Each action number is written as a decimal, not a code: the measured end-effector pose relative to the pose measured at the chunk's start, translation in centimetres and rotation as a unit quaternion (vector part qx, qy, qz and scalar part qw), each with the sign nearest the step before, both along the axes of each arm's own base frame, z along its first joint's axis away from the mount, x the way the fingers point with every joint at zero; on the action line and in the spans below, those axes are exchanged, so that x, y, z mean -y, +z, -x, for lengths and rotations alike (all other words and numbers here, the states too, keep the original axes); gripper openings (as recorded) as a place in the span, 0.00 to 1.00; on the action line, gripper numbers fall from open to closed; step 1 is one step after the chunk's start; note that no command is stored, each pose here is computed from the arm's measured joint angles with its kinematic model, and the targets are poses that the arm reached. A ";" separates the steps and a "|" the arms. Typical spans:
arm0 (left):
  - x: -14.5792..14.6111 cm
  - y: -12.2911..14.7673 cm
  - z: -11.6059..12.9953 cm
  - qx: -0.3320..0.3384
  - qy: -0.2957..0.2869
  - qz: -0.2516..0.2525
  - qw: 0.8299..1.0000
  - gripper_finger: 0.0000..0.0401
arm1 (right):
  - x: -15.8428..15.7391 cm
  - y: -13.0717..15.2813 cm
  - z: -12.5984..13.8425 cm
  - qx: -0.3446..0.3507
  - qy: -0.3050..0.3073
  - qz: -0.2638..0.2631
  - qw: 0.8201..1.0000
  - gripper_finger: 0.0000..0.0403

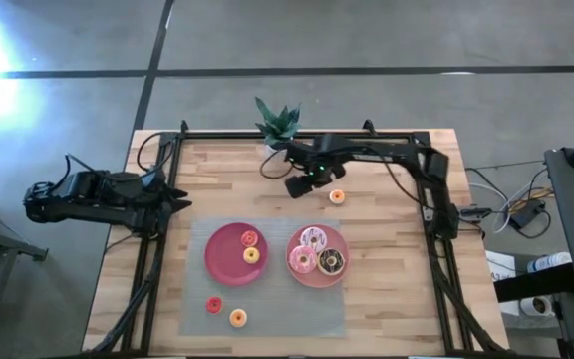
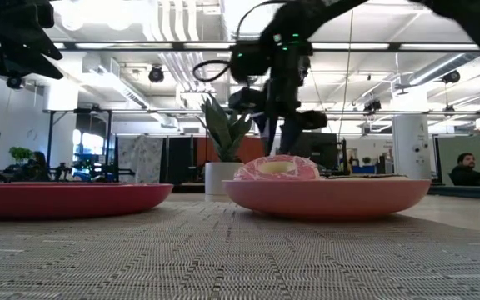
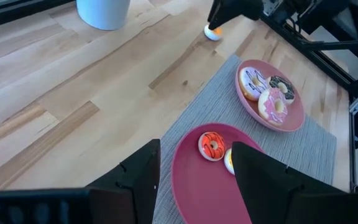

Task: Pick & Place donuts
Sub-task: Put the small white donut on the dark pink plate

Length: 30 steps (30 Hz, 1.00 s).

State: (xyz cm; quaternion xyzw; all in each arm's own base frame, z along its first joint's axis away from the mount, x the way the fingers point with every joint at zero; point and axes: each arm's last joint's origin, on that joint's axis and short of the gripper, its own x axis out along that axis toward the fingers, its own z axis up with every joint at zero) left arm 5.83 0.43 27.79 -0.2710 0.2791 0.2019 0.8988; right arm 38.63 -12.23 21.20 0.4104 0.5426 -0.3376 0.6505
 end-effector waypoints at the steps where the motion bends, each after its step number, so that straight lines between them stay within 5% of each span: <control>1: 0.0 0.0 0.0 0.000 0.000 0.000 1.000 0.43 | -0.1 -0.3 0.7 -0.006 -0.007 0.007 1.000 0.34; 11: -0.2 0.2 -0.1 0.013 0.026 -0.023 0.999 0.43 | -0.5 -2.2 7.0 -0.041 -0.030 0.013 0.999 0.34; 30: -0.4 0.3 -0.1 0.015 0.052 -0.041 0.998 0.43 | -0.1 -6.1 8.8 -0.041 -0.050 0.001 0.998 0.31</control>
